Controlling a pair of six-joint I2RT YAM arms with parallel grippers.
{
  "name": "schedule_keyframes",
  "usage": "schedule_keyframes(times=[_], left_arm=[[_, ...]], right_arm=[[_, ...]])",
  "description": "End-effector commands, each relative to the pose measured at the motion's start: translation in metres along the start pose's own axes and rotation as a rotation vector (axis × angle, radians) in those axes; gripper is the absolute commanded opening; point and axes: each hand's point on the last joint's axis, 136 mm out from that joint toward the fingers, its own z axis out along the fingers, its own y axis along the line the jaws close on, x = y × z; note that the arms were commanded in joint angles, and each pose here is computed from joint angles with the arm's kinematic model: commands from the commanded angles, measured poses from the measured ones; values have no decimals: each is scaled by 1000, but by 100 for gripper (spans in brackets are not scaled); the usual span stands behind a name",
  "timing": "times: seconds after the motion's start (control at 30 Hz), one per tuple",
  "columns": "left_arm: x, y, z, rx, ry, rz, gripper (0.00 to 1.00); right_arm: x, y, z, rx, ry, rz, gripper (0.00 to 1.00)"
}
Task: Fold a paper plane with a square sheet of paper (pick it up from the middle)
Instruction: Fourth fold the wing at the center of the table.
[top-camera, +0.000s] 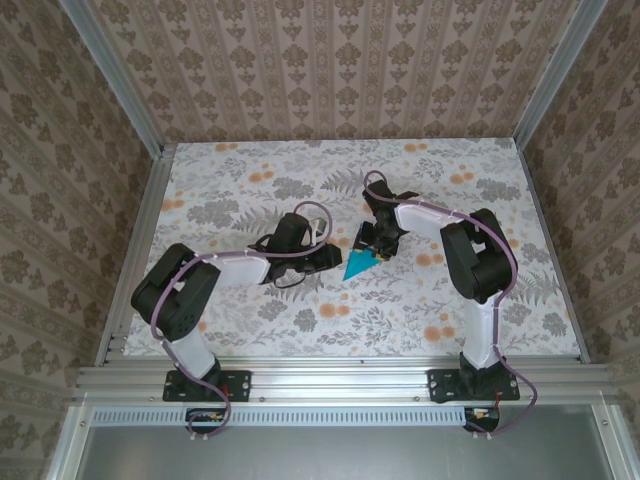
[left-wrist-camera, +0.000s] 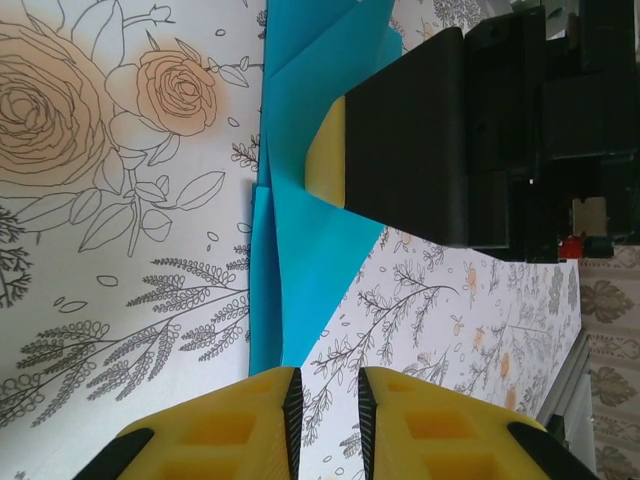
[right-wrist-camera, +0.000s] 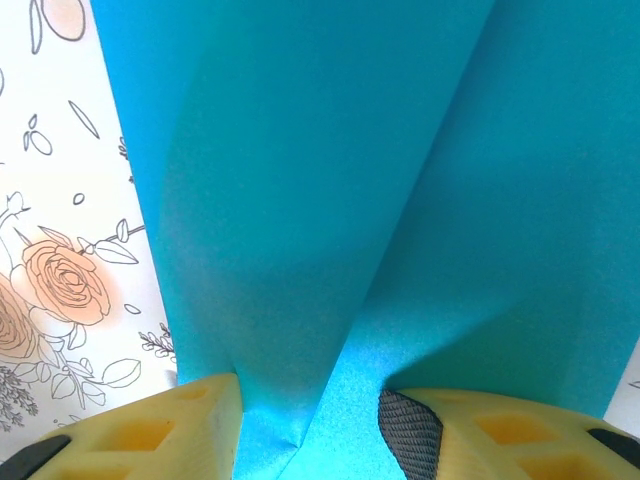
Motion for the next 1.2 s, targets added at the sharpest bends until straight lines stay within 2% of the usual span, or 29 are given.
schedule_keyframes(times=[0.0, 0.37, 0.63, 0.9, 1.17], left_arm=[[-1, -6, 7, 30, 4, -9, 25], [1, -19, 25, 91, 36, -2, 24], [5, -22, 39, 107, 59, -1, 24], [8, -9, 52, 70, 75, -7, 23], [17, 11, 54, -25, 101, 4, 21]], right_arm=[[44, -114, 71, 419, 144, 31, 50], [44, -117, 73, 434, 151, 26, 53], [44, -119, 73, 445, 148, 37, 50], [44, -119, 74, 447, 148, 38, 49], [44, -118, 74, 441, 146, 41, 49]])
